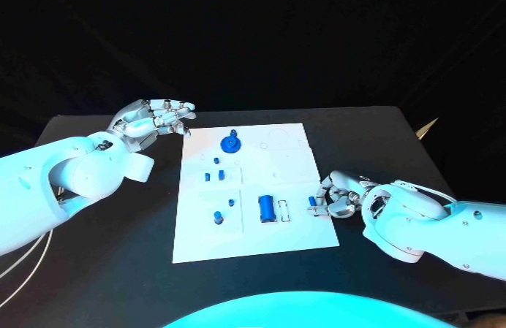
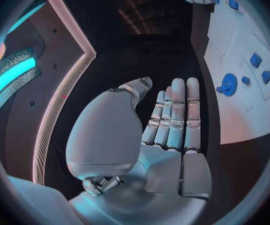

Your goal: Assemble the parts on the task board

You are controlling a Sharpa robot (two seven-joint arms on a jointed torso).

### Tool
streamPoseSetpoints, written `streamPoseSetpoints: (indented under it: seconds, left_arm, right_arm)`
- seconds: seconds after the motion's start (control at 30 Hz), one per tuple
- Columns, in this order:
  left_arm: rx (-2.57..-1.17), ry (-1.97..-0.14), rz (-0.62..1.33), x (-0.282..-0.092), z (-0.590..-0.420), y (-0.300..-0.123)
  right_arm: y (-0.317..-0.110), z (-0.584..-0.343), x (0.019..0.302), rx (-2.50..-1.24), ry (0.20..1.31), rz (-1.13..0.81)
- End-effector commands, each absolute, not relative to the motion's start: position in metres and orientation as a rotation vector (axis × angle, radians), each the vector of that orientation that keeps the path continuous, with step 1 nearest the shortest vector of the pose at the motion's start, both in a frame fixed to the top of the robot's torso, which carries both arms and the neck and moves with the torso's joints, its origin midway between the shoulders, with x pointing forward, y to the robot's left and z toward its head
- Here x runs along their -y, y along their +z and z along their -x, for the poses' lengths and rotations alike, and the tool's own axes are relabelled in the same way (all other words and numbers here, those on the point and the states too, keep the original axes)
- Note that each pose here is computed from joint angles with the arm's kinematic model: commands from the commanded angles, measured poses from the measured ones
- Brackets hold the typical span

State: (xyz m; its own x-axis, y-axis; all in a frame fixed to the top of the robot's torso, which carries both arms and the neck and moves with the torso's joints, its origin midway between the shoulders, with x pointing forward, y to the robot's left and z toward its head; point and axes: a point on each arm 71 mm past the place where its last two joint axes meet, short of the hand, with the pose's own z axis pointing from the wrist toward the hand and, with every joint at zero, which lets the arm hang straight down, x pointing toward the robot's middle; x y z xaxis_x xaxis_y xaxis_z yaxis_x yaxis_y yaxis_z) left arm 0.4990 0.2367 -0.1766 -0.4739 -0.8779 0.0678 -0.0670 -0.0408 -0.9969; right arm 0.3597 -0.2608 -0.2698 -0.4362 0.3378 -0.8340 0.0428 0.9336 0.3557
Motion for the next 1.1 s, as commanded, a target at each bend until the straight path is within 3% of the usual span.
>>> streamPoseSetpoints:
  seconds: [0.03,0.6,1.1]
  left_arm:
    - [-1.585,-1.600,1.002,-0.235,-0.499,-0.175]
    - [-1.587,-1.596,0.996,-0.235,-0.499,-0.175]
    - [-1.590,-1.594,0.997,-0.236,-0.498,-0.175]
  right_arm:
    - [-0.275,-0.358,0.260,-2.038,0.316,-0.228]
    - [-0.286,-0.360,0.255,-2.044,0.221,-0.112]
    - [-0.279,-0.353,0.251,-2.023,0.311,-0.278]
